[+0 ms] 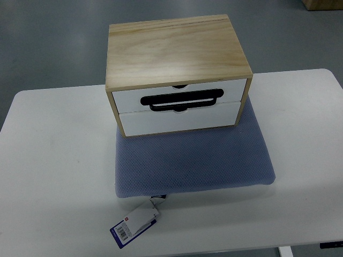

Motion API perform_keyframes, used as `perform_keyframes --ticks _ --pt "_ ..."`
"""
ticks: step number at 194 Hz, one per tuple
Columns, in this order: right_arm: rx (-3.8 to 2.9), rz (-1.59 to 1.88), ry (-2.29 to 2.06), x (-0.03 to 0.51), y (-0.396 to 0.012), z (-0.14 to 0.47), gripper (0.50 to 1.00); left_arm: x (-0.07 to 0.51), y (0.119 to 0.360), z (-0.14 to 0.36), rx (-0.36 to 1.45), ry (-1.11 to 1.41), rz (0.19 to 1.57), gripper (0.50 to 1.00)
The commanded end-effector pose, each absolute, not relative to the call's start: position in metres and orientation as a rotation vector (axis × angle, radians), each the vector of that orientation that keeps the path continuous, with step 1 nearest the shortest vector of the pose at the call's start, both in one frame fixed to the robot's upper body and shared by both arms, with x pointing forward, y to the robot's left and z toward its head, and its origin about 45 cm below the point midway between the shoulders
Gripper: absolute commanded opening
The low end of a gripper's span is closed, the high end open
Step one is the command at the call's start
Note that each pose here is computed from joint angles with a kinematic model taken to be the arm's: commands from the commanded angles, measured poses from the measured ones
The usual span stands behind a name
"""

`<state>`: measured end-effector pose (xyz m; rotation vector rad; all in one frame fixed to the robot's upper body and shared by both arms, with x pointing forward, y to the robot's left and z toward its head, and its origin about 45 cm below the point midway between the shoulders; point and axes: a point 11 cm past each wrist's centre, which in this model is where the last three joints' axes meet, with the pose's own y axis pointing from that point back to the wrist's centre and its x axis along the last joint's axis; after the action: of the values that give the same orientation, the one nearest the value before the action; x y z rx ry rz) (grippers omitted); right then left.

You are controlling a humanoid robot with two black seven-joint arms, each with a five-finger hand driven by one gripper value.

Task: Open wood drawer with right hand
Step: 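Reach the right hand toward the upper white drawer's black handle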

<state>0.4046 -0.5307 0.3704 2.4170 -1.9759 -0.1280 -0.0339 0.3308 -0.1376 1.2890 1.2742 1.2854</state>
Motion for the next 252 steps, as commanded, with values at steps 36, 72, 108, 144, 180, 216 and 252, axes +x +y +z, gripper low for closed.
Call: perform_keyframes --ticks 36,72,108,144,180,216,252 --pt "2.648 0.068 -1.516 0.388 -0.438 0.413 0.932 -0.034 0.331 -0.138 1.288 1.274 1.284 1.000" --pt "2.681 0.222 -1.331 0.385 -0.400 0.425 0.932 -0.034 0.331 -0.138 1.289 1.273 1.285 1.000" --pt "2.652 0.400 -1.157 0.378 -0.369 0.434 0.934 -0.034 0.331 -0.138 1.289 1.273 1.285 1.000" --pt "2.658 0.532 -0.906 0.359 -0.319 0.431 0.934 -0.034 0.331 -0.138 1.289 1.275 1.286 1.000" --pt "2.695 0.605 -0.698 0.341 -0.273 0.423 0.932 -0.034 0.331 -0.138 1.289 1.273 1.285 1.000" --pt "2.696 0.687 -0.553 0.341 -0.231 0.407 0.934 -0.034 0.331 -0.138 1.289 1.275 1.286 1.000" --pt "2.664 0.846 -0.414 0.343 -0.185 0.394 0.932 -0.034 0.331 -0.138 1.289 1.275 1.286 1.000"
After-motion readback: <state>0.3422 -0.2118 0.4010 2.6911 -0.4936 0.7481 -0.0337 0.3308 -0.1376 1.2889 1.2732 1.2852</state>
